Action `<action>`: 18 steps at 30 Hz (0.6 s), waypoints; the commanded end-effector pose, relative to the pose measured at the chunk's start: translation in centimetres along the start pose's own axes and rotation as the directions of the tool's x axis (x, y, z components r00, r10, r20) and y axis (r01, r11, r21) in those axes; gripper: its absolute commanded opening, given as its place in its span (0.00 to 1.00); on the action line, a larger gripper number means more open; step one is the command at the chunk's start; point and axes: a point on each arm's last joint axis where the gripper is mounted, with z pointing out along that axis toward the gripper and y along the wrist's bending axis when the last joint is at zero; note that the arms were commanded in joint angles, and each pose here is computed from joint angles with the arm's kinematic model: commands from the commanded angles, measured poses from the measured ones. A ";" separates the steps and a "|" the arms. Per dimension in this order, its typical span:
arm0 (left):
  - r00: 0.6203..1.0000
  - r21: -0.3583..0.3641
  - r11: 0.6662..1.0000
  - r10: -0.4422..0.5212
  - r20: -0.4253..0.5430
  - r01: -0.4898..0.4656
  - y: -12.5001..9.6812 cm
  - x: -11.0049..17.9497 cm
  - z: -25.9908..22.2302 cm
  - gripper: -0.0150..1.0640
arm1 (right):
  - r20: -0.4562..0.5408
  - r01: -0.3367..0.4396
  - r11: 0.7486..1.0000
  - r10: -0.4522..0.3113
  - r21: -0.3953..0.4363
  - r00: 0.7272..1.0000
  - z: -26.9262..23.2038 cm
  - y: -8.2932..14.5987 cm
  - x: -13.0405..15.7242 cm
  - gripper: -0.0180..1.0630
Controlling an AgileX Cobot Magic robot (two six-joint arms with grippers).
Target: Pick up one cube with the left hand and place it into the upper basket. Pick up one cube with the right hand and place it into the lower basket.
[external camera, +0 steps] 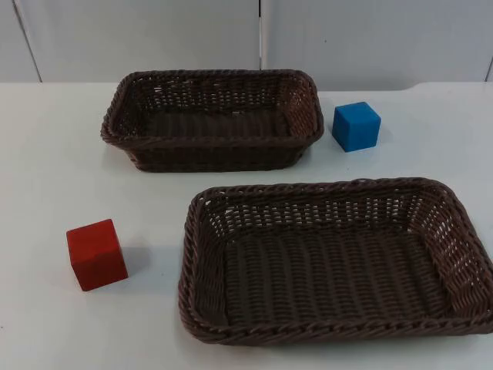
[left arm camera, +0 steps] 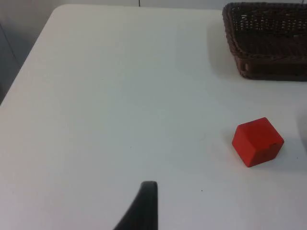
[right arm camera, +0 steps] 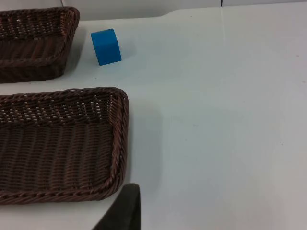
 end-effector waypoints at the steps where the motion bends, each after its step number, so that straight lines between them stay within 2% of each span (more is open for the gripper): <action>1: 1.000 -0.005 1.000 0.004 0.003 -0.004 0.0 0.1 0.1 0.86 | 0.012 0.005 1.000 -0.005 0.011 1.000 -0.1 0.0 -0.1 0.99; 5: 1.000 -0.003 1.000 0.007 0.002 -0.007 0.0 0.1 0.1 0.99 | 0.012 0.005 1.000 -0.005 0.011 1.000 -0.1 0.0 -0.1 0.99; 18: 1.000 -0.001 1.000 0.006 0.002 -0.006 0.0 0.1 0.1 0.99 | 0.012 0.005 1.000 -0.005 0.011 1.000 -0.1 0.0 -0.1 0.99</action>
